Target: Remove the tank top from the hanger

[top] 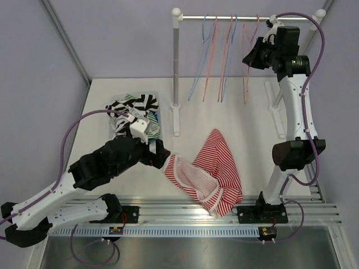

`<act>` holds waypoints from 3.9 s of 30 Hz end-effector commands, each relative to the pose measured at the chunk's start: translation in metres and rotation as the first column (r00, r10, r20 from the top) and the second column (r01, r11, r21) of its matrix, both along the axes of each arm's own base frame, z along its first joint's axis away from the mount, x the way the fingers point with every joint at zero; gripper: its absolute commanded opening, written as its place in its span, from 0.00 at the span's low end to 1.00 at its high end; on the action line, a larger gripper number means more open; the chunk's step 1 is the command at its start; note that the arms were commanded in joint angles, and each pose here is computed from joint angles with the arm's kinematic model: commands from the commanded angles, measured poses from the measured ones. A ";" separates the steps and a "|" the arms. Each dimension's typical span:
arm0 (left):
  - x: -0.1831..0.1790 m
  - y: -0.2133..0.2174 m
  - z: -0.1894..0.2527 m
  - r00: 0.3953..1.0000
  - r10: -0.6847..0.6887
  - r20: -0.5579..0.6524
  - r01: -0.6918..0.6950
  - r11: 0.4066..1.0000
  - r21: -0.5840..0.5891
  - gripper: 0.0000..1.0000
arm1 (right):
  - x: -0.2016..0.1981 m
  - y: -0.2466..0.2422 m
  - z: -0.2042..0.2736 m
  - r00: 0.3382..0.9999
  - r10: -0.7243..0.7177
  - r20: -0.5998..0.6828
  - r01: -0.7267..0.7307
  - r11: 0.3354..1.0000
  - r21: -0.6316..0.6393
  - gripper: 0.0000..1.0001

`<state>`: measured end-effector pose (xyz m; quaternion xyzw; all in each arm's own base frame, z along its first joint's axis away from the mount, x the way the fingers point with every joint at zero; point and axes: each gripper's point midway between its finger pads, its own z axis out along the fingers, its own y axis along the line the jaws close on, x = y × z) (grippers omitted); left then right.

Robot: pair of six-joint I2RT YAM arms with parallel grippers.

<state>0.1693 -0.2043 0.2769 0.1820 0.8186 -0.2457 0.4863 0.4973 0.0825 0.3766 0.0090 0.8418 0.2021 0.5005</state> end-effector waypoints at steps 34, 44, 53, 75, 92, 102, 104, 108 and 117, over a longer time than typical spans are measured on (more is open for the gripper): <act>-0.017 -0.214 -0.250 0.855 -0.222 -0.468 0.418 0.830 0.370 0.99 | -0.255 0.004 0.074 0.932 0.049 0.358 -0.078 0.995 0.069 1.00; -0.030 -0.186 -0.298 0.860 -0.102 -0.500 0.371 0.799 0.474 0.00 | -0.269 0.019 0.072 0.914 0.104 0.393 -0.164 0.979 0.123 0.99; 0.021 -0.168 -0.135 0.980 -0.035 -0.197 0.100 0.939 0.330 0.00 | -0.266 0.014 0.056 0.908 0.053 0.416 -0.126 0.981 0.151 1.00; 0.197 0.054 0.096 0.905 0.423 -0.044 -0.418 0.904 0.091 0.00 | -0.270 0.012 0.061 0.893 0.061 0.446 -0.128 0.984 0.122 1.00; 0.270 0.178 -0.069 0.664 0.608 -0.436 -0.511 0.794 0.329 0.00 | -0.272 0.018 0.059 0.882 0.100 0.461 -0.169 0.980 0.110 0.99; 0.268 0.160 -0.212 0.517 0.693 -0.502 -0.322 0.701 0.637 0.00 | -0.273 0.025 0.057 0.878 0.131 0.460 -0.205 0.972 0.113 1.00; 0.260 0.168 -0.239 0.469 0.752 -0.463 -0.296 0.628 0.720 0.00 | -0.274 0.026 0.056 0.880 0.136 0.454 -0.210 0.971 0.116 1.00; 0.250 0.162 -0.268 0.459 0.783 -0.419 -0.239 0.563 0.791 0.00 | -0.280 0.028 0.058 0.873 0.148 0.465 -0.221 0.969 0.107 1.00; 0.282 0.179 -0.229 0.576 0.764 -0.292 -0.247 0.503 0.828 0.00 | -0.288 0.036 0.059 0.860 0.187 0.474 -0.269 0.957 0.110 0.99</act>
